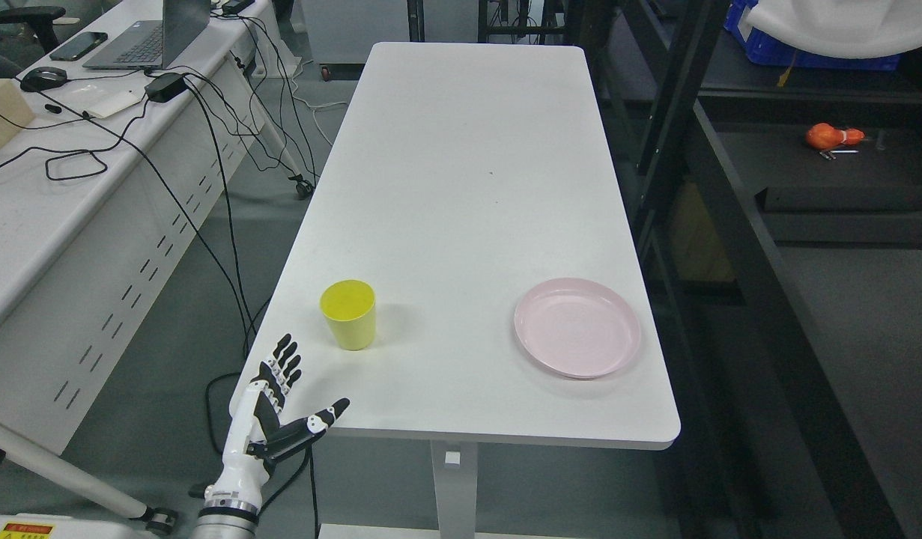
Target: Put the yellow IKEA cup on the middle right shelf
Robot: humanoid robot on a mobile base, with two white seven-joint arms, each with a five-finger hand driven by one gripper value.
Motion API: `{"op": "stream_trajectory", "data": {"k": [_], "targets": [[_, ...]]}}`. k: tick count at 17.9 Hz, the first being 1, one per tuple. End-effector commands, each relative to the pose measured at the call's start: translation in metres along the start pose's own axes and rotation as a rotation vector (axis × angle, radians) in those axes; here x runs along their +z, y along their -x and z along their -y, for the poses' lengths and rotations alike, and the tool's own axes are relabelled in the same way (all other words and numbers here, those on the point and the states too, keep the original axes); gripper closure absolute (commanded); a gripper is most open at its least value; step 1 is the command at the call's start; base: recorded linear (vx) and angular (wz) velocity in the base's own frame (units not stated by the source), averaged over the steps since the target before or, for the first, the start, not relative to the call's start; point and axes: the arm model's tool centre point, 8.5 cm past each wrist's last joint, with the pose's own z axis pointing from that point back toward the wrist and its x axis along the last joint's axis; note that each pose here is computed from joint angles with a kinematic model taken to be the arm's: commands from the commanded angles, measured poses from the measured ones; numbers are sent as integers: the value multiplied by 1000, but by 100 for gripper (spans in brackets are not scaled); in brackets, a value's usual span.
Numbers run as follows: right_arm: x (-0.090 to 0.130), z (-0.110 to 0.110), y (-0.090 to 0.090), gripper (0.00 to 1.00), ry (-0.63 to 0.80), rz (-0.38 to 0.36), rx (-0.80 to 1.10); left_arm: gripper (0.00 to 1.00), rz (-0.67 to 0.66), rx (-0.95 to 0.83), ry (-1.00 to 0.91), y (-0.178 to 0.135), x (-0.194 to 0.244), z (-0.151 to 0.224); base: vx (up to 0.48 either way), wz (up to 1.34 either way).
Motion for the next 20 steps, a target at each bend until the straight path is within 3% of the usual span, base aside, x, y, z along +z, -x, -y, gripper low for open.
{"op": "stream_trajectory", "data": {"k": [1, 13, 20], "targets": [[3, 28, 8, 1, 227, -13, -5, 1, 0, -16, 4, -1, 0, -4, -8, -13], [3, 28, 7, 1, 227, -12, -5, 1, -44, -20, -71, 13, -10, -32, -2, 0], [3, 28, 7, 1, 227, -12, -5, 1, -12, -9, -43, 1, -43, -20, 0, 0]]}}
